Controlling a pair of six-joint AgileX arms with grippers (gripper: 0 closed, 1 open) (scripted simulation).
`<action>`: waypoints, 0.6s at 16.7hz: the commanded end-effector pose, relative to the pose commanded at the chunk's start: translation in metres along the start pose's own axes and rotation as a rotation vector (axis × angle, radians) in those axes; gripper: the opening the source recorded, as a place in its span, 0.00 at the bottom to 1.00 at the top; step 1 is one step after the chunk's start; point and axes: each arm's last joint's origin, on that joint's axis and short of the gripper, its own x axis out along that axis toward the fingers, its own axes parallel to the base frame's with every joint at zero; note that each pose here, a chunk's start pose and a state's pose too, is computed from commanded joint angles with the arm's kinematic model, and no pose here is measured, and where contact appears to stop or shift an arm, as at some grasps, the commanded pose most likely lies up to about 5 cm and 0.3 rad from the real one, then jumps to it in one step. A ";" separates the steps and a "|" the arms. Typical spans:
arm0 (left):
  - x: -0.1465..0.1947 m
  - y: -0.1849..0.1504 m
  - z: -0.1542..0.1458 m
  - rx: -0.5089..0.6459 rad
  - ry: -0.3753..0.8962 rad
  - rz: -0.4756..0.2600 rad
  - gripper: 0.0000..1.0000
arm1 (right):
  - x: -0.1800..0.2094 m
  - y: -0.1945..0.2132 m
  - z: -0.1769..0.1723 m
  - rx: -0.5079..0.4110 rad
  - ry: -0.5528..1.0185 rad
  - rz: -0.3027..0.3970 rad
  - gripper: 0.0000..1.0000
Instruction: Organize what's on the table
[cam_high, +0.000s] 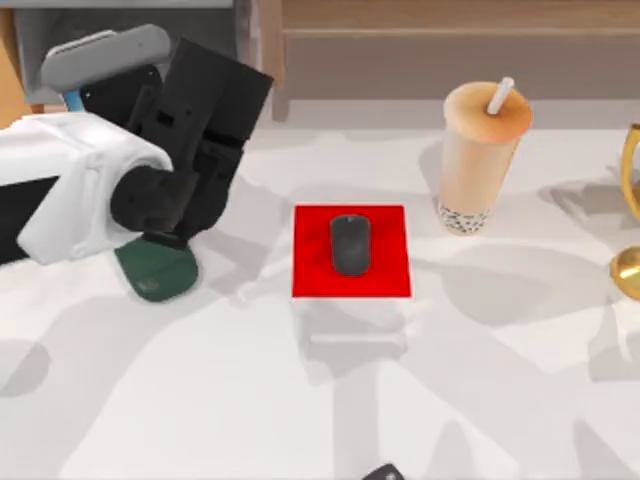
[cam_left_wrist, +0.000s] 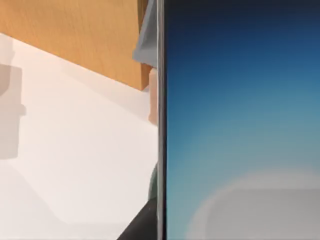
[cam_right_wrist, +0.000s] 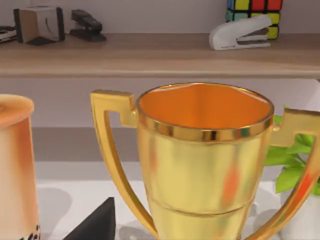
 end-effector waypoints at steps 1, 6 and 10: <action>0.000 0.000 0.000 0.000 0.000 0.000 0.00 | 0.000 0.000 0.000 0.000 0.000 0.000 1.00; 0.000 0.000 0.000 0.000 0.000 0.000 0.23 | 0.000 0.000 0.000 0.000 0.000 0.000 1.00; 0.000 0.000 0.000 0.000 0.000 0.000 0.53 | 0.000 0.000 0.000 0.000 0.000 0.000 1.00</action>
